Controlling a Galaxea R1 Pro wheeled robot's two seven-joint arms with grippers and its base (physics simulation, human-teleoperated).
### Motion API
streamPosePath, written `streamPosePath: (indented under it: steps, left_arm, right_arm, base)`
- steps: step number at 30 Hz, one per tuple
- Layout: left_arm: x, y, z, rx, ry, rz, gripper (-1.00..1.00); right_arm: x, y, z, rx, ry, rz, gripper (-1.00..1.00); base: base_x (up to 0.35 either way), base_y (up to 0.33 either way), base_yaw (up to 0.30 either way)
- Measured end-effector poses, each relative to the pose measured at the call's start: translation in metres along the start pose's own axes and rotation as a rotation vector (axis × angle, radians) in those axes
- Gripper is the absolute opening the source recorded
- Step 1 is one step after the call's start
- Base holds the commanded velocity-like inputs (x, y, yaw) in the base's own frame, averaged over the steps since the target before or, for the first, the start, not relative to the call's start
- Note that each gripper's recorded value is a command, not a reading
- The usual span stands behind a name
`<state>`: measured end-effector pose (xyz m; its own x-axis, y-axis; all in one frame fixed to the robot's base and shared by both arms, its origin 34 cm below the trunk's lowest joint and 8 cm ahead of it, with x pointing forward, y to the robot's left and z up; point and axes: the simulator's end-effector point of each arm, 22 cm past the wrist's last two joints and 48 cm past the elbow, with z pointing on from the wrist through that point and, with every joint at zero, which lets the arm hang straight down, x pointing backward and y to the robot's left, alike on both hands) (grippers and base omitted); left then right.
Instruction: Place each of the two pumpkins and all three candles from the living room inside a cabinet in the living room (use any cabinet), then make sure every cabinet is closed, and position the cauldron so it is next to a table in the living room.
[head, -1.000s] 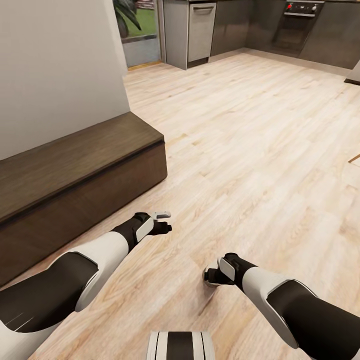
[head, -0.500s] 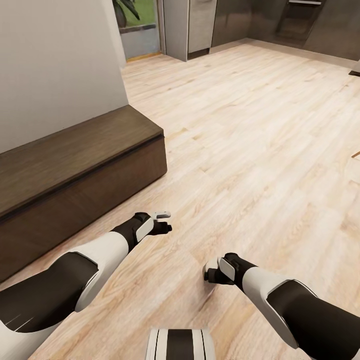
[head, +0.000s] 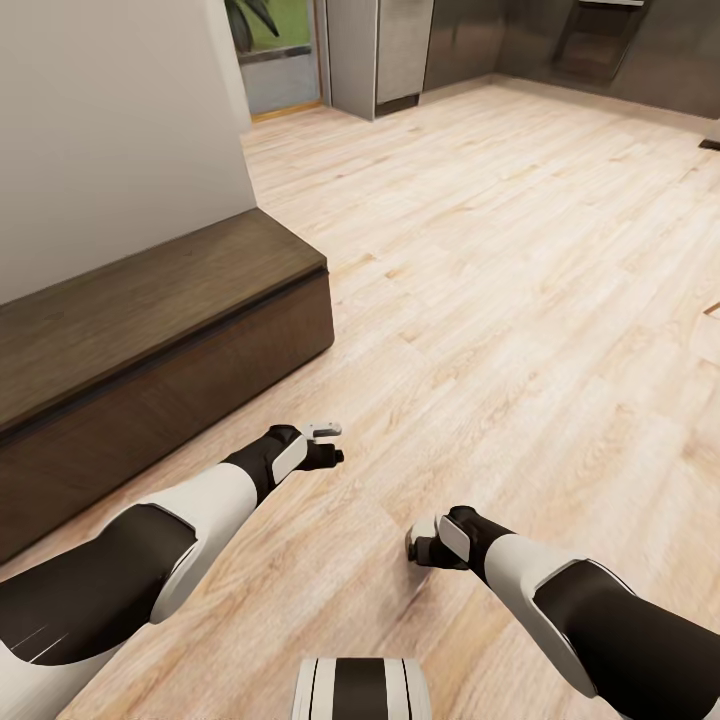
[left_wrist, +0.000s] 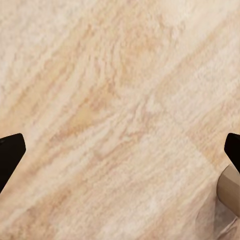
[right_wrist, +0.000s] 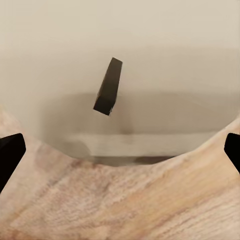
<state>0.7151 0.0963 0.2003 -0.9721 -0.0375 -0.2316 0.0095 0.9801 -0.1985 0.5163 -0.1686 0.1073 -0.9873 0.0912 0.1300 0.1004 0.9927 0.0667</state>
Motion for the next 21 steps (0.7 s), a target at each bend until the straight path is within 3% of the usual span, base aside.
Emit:
streamPosePath:
  steps: [5,21]
  left_arm:
    - [0.0095,0.0029,0.0114,-0.002,0.021,-0.004,1.00]
    - [0.0092,0.0029,0.0112,-0.002,0.020,-0.004,1.00]
  right_arm:
    - [0.0067,-0.0014,0.0102,0.002,0.020,0.001,1.00]
    - [0.0064,-0.0014,0.0100,0.002,0.020,0.001,1.00]
  base:
    - [0.000,0.000,0.000]
    - [0.005,0.000,0.000]
